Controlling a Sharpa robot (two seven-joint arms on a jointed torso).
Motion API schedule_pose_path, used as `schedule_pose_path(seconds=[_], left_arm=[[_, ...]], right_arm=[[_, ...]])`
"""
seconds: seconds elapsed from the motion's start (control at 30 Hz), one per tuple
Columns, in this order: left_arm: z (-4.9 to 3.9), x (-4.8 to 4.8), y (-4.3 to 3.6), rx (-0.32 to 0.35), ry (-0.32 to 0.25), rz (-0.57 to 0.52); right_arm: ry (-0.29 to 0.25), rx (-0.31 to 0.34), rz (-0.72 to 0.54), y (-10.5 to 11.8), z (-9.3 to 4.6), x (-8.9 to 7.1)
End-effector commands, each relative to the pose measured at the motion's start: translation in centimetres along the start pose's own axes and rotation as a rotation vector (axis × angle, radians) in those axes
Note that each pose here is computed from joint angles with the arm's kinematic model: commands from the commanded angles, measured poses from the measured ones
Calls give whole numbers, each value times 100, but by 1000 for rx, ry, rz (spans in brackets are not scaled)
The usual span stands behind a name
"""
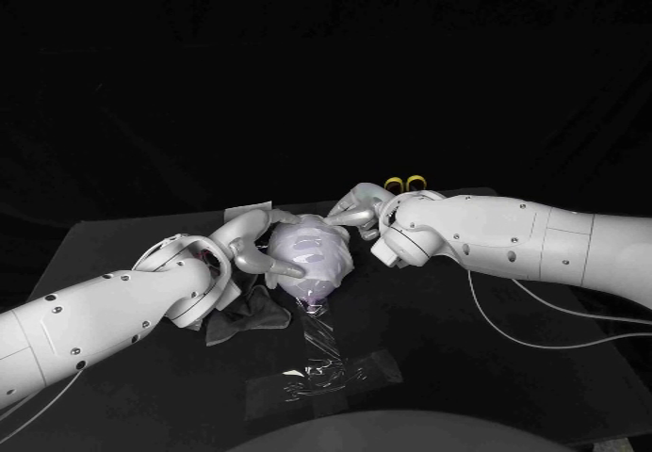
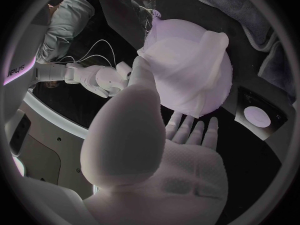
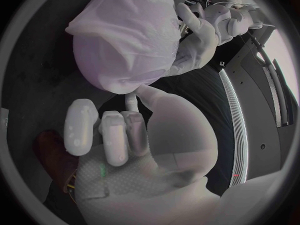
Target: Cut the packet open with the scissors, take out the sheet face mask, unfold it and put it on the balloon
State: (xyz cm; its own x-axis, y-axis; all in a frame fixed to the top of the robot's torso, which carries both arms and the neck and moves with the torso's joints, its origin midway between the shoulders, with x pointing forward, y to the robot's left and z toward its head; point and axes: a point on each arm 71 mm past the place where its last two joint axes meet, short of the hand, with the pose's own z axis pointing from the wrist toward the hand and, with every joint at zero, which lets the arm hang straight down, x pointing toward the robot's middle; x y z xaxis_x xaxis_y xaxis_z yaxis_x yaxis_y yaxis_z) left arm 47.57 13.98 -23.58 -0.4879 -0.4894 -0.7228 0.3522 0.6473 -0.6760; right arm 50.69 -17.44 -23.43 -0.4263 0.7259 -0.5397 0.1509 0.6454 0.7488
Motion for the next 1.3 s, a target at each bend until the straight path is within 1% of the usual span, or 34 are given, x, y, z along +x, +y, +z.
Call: schedule_pose_path(seconds=[0.03,0.3,0.57,0.7,0.9,1.03,1.2,1.3], left_arm=[[1,48,-6,-4,30,-9],[-1,48,-5,-4,32,-10],[-3,50,-6,-4,34,-10],[-3,50,-6,-4,34,-10],[-2,51,-7,-4,34,-10],[0,52,-8,-4,34,-10],[2,53,-9,-4,34,-10],[2,53,-9,-4,34,-10]], right_arm=[[9,-8,5,9,-2,45],[-53,-18,35,1,7,-19],[-94,-30,49,1,17,-60],[-106,-36,50,5,30,-72],[-102,-43,33,17,69,-73],[-77,-58,-5,31,111,-62],[-55,-94,-78,58,153,-55],[-48,-139,-156,93,173,-49]])
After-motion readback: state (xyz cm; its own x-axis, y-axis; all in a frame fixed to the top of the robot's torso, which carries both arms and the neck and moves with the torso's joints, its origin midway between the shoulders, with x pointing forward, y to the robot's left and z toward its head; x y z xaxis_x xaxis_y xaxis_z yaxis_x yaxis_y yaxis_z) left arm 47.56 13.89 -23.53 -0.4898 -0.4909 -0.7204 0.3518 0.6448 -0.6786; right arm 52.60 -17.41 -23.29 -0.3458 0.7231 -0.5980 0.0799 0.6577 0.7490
